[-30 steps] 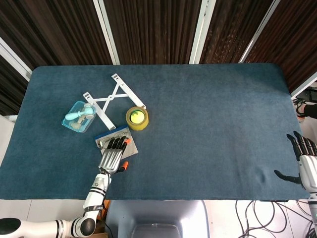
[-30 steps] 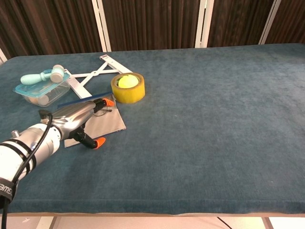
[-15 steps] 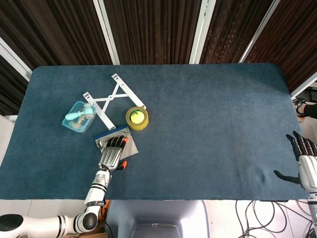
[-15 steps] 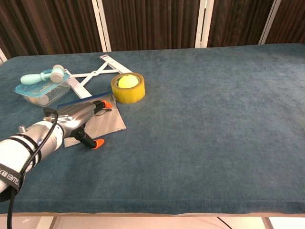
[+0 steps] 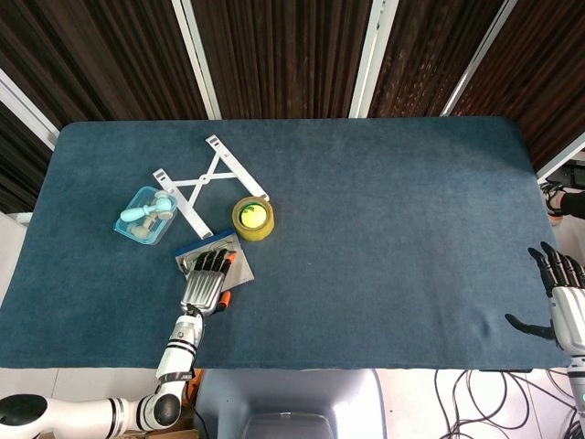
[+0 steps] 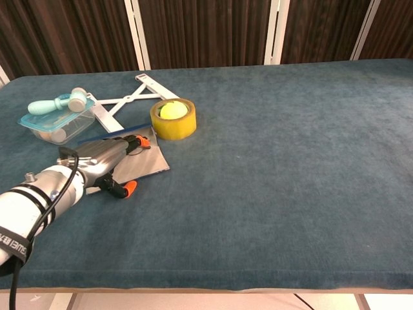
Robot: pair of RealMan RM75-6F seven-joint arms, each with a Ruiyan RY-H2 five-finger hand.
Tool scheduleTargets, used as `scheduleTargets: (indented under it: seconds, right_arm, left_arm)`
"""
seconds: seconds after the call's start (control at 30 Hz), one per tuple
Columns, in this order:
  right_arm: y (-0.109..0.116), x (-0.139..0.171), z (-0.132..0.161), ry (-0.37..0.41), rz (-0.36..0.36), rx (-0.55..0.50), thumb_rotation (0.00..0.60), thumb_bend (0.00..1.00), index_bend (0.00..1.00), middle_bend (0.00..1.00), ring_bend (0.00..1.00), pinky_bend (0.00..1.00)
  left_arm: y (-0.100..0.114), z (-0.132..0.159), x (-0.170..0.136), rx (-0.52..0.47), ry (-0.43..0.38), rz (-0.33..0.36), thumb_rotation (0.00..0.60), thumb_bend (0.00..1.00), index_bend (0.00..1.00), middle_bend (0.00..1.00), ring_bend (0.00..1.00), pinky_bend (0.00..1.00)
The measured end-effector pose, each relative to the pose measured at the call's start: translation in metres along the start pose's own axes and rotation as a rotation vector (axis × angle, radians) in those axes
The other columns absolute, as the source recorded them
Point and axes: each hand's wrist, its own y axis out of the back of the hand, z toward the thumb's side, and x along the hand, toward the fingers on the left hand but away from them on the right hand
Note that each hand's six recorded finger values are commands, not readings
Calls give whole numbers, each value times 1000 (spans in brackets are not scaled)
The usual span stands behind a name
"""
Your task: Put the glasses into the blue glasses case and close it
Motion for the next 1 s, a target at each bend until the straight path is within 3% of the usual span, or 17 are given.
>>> scheduleTargets:
  seconds: [1.0]
  right_arm:
    - [0,0,0,2,4,1,600,201,0,0,0,0]
  left_arm:
    - [7,-16,10,52,58,186,600,461,472,19,0,0]
